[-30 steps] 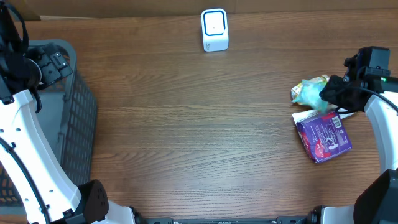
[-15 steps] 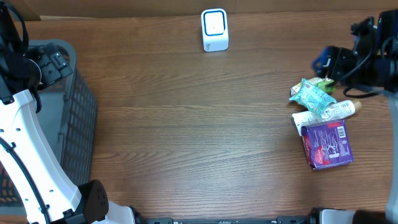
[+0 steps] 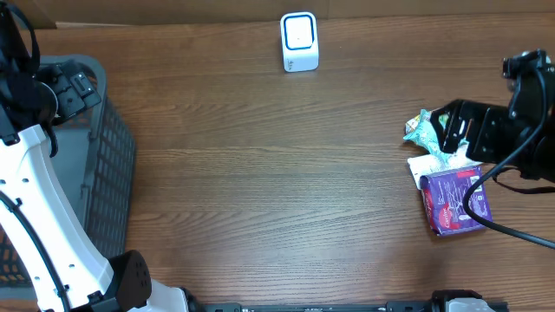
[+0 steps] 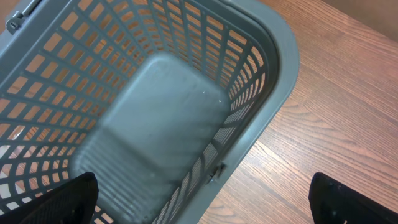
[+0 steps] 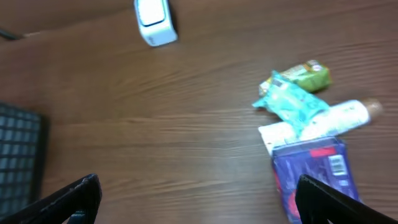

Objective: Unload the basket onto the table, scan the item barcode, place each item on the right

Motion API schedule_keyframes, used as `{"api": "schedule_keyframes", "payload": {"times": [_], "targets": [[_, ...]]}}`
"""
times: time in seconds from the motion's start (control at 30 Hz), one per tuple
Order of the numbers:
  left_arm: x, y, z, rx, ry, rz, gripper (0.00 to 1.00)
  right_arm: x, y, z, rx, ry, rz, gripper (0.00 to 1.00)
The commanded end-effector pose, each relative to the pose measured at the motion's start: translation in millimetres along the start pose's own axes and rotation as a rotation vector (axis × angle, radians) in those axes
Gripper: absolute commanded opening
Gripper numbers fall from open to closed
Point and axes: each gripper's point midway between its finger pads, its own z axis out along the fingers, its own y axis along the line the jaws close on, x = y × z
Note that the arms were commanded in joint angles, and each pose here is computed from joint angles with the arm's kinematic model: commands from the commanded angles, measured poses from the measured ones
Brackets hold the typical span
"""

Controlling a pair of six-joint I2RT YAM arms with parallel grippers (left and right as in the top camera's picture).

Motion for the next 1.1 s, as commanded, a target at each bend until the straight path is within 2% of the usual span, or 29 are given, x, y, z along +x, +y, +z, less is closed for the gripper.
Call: {"api": "schedule_keyframes", "payload": {"times": [0.0,0.13,0.27,0.57,0.73,1.07], "targets": [[-0.8,1.3,3.2,-0.009,0.004,0.009,0.99,-7.4,-10.6,-3.9,0.073,-0.042,-0.019,1.0],[-0.8,1.3,3.2,-0.009,0.004,0.009,1.0,-25.4,-10.7,-0.4,0.078,-0.111,-0.054,1.0],[-0.8,1.3,3.2,-0.009,0.004,0.009,1.0,-37.5,-4.3,-17.3,0.049,-0.274,-0.104,1.0],[-0.8,1.3,3.2,-0.009,0.004,0.009,1.0,-1.6,-16.1,-33.0,0.029,-0.549,-0.134,1.0],[-0.8,1.3,3.2,-0.009,0.004,0.009,0.99,22.9,-33.3,-7.1,0.021,-0.725,-0.15,1.0],[-0.8,1.3,3.2,-0.009,0.004,0.009,0.99,63.1,-55.9,61.9,-0.017,-0.874,-0.182,1.0]]}}
